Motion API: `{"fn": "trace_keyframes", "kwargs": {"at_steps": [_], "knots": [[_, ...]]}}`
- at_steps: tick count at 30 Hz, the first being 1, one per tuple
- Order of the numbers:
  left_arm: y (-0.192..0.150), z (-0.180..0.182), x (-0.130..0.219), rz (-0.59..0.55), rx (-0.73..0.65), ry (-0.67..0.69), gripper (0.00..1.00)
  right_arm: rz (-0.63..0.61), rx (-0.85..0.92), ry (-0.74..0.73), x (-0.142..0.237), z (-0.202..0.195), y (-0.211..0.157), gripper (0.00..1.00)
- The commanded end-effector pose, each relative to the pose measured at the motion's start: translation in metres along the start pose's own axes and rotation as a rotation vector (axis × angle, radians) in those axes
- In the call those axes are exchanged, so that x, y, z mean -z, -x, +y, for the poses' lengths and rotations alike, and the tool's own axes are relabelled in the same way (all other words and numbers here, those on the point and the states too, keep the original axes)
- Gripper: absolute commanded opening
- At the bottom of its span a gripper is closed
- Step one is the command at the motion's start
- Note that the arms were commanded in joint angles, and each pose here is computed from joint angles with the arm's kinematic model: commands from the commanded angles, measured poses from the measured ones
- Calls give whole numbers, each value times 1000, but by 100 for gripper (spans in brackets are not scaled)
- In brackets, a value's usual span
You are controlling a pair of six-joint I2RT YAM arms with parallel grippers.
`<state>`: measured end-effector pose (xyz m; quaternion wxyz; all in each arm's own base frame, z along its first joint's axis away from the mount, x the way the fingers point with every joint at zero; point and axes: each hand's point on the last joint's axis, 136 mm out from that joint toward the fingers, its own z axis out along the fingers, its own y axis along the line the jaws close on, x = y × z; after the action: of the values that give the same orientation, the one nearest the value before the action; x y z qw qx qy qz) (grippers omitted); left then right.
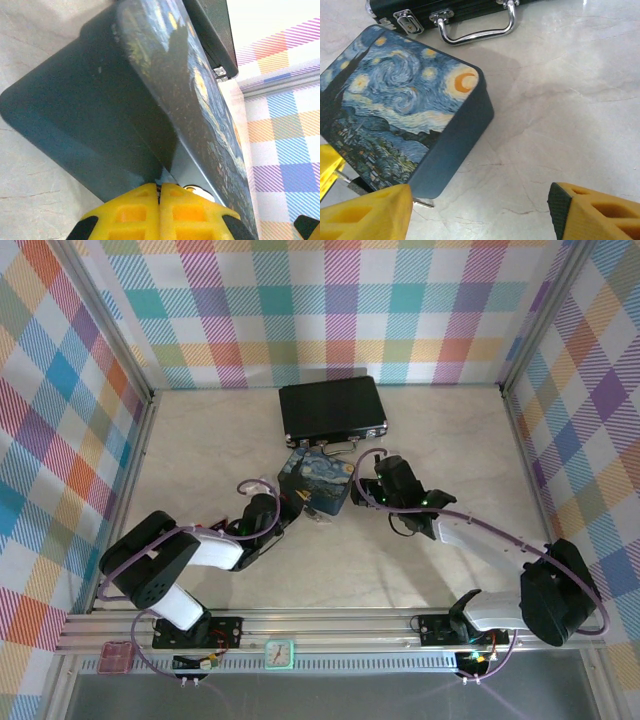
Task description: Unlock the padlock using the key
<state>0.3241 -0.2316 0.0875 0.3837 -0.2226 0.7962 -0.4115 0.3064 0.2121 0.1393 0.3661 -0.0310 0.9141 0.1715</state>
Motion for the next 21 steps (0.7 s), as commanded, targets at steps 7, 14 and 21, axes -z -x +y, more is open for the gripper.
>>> {"fn": "trace_keyframes", "kwargs": {"at_steps": [7,14,21], "knots": [[-5,-8,-5,-26,-60,-36,0,48,-157,173,-47,48,8,84],[-6,-1,-4,-81,-31,-80,0,90,-247,170,-91,62,4,83],[5,15,3,-174,39,-82,0,122,-439,-62,-104,15,-36,75]]}}
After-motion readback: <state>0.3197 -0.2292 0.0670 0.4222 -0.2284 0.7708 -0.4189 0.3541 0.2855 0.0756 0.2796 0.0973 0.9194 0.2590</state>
